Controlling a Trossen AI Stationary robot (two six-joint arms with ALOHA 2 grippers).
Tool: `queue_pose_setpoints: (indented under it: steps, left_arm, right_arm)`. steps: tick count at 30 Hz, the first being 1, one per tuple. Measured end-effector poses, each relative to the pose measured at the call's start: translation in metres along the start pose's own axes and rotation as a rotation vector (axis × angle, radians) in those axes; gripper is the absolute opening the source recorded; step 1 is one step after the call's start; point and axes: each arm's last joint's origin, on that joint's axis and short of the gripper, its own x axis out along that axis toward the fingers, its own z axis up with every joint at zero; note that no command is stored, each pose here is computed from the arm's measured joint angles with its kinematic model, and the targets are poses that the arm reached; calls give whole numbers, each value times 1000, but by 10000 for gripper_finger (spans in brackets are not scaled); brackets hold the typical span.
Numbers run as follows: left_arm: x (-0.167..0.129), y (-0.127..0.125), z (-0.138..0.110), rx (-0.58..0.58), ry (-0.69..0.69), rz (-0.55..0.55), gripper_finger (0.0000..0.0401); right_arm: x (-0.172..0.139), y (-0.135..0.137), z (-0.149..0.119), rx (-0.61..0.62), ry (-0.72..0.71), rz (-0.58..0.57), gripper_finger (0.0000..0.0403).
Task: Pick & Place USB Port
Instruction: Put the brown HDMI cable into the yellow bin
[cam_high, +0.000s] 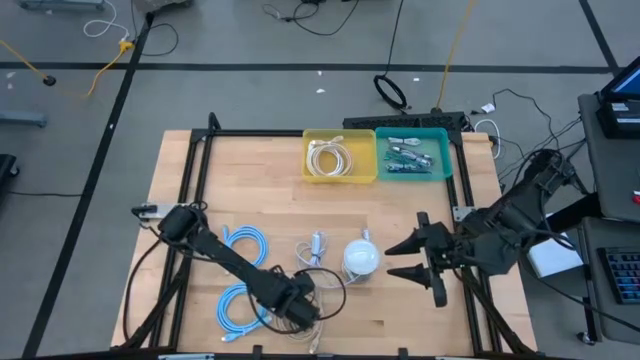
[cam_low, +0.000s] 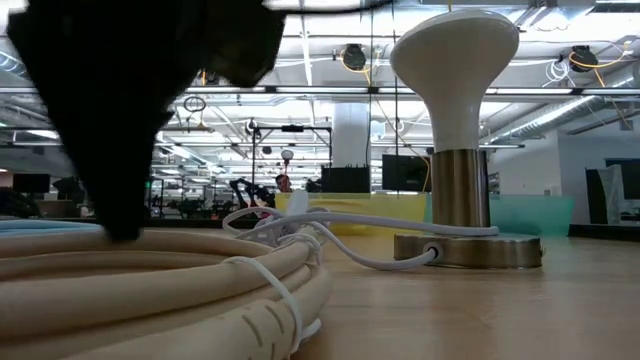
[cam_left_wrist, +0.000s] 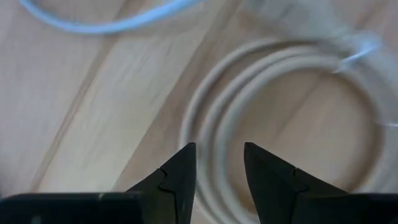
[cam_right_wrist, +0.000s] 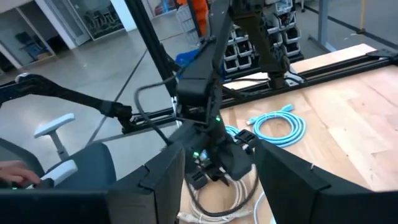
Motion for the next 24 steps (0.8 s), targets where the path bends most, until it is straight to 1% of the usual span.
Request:
queue_pose_setpoints:
  steps: [4, 7, 8, 9, 11, 12, 16, 19, 21, 24]
  left_arm:
    - [16, 7, -6, -6, 52, -14, 136]
    - [23, 12, -9, -50, 82, -14, 131]
    - [25, 14, -10, -63, 90, -7, 121]
    - [25, 14, -11, -64, 89, -3, 102]
    - [20, 13, -10, -57, 70, -11, 43]
    - [17, 12, -10, -53, 60, -16, 27]
    - [-1, 8, -3, -82, -1, -23, 23]
    - [-33, 7, 3, -102, -73, -45, 8]
    - [-51, 9, 6, -112, -107, -35, 8]
    - [-80, 17, 6, -116, -142, 13, 8]
  right_arm:
    - [-5, 6, -3, -5, -10, -1, 190]
    - [-8, 10, -5, -5, -21, 2, 190]
    - [-9, 11, -6, -7, -22, 6, 190]
    - [-10, 12, -6, -5, -24, 11, 190]
    - [-12, 14, -6, -1, -27, 24, 190]
    - [-12, 15, -6, 0, -28, 29, 190]
    - [-13, 17, -6, 5, -33, 39, 190]
    - [-13, 17, -6, 6, -41, 26, 190]
    - [-13, 16, -6, 5, -42, 23, 190]
    - [-13, 16, -6, 5, -42, 22, 190]
